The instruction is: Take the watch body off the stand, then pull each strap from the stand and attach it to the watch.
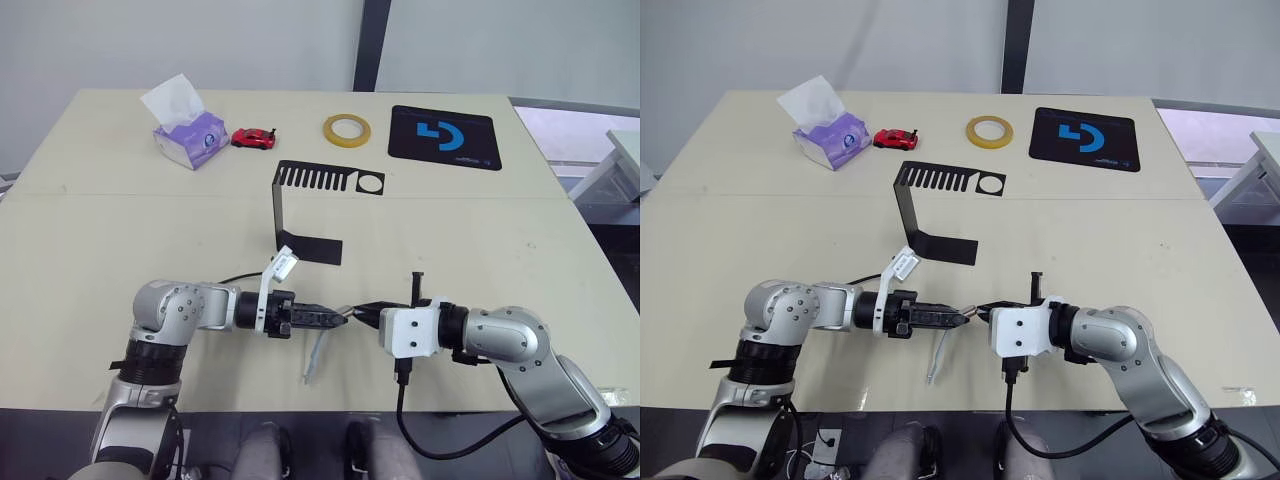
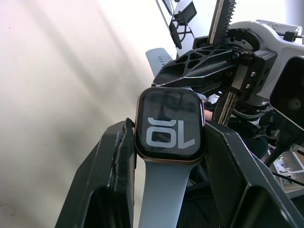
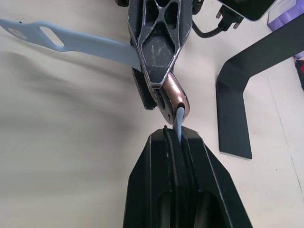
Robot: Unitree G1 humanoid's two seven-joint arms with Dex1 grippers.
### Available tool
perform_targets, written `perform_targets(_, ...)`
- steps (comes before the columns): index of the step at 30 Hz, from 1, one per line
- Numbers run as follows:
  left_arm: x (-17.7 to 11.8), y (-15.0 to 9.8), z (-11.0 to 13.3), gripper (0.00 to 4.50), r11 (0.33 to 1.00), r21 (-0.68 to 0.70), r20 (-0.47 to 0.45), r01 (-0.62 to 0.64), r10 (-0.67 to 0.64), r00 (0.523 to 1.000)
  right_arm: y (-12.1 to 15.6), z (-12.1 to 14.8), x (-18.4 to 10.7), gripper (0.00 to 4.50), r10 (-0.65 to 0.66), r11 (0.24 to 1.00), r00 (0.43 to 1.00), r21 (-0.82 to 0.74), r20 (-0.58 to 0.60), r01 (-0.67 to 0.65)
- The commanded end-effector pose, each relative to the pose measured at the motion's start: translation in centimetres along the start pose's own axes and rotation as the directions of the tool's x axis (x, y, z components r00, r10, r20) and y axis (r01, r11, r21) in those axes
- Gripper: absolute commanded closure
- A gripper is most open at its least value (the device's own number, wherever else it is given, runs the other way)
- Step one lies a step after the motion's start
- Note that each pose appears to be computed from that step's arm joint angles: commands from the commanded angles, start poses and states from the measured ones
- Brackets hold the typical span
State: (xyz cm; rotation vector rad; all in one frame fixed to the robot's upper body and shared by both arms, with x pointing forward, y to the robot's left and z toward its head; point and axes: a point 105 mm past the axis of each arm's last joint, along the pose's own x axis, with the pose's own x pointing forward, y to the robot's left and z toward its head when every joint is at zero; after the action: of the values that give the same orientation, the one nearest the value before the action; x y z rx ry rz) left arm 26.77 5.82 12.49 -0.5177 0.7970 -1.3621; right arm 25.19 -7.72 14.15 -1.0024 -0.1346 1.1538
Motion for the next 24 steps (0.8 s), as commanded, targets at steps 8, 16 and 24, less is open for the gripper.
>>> perform_targets(8, 1.7, -2.6, 0.3, 2.80, 0.990, 0.061, -0.024, 0.130, -0.128, 0.991, 0.4, 2.1, 0.4, 4.50, 0.013, 1.000, 0.996, -0.025, 0.093, -0.010)
perform_targets(16, 1.3, -1.4, 0.1, 2.80, 0.996, 0.061, -0.018, 0.070, -0.069, 0.997, 0.4, 2.7, -0.1, 4.50, 0.007, 1.000, 0.994, -0.023, 0.109, -0.005)
perform_targets(24, 1.0, -1.2, 0.1, 2.80, 0.995, 0.070, -0.019, 0.071, -0.070, 0.997, 0.5, 2.5, -0.8, 2.95, -0.020, 0.999, 0.995, 0.041, 0.098, 0.016)
